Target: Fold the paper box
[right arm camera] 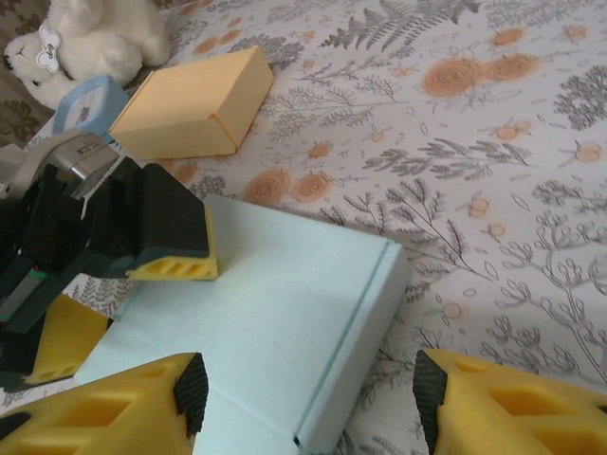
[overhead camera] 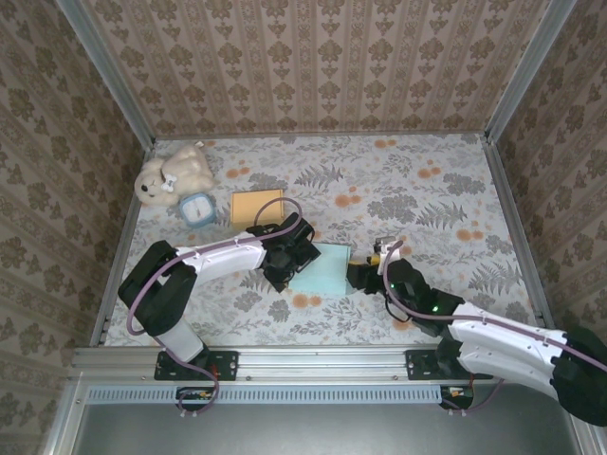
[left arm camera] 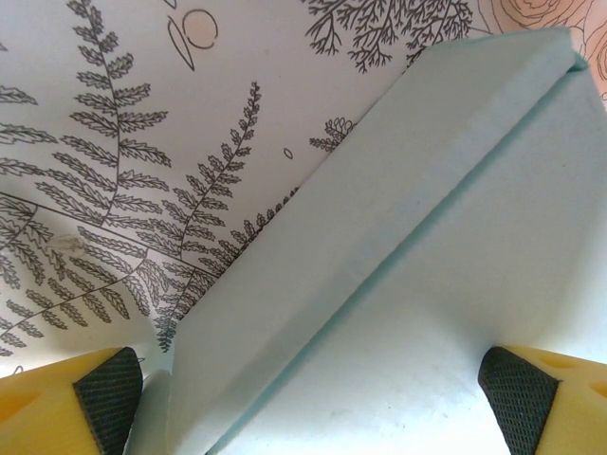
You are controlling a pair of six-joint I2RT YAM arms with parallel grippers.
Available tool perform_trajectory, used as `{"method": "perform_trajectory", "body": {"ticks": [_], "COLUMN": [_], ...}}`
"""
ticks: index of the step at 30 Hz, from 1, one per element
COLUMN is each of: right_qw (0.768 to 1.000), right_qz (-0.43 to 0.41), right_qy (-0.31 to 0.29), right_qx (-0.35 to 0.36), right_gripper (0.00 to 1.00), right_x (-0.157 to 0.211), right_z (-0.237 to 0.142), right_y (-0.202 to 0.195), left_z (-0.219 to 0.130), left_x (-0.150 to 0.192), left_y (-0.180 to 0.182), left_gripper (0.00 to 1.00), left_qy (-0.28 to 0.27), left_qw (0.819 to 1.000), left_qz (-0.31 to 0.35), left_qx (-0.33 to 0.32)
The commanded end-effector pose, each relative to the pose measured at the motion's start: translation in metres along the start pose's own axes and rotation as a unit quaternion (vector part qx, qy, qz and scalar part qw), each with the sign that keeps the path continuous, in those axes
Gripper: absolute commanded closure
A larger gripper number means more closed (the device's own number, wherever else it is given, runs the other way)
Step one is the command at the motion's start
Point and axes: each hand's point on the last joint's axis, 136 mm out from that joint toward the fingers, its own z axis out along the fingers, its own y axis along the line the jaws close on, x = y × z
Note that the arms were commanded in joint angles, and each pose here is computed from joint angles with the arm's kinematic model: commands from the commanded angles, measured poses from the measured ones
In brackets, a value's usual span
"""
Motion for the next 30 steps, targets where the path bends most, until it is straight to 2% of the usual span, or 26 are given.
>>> {"method": "perform_trajectory", "body": {"ticks": [1,17,30], "right_qw": [1.000,0.994,0.994], "right_qz": [0.012,0.044,0.037], "right_qy": [0.029,0.074,0.096], "right_qx": [0.005,-0.062,-0.040], "right_gripper": [0.39,0.43,0.46], "right_x": [0.023,0.051,0.066], "right_z": [-0.005,0.010,0.020], "right_y": [-0.010,0.021,0.027], "left_z": [0.018,0.017,0.018], "left_x": [0.002,0.002,0.001], "left_y": [0.039,0.041,0.044], "left_gripper": [0.03,0.03,0.03], "left_qy": [0.009,0.006,0.006], "left_qw": [0.997,0.997,0.997], "left_qz": [-0.016,-0.018,-0.017], "left_qx": [-0.070,-0.073,-0.074]}}
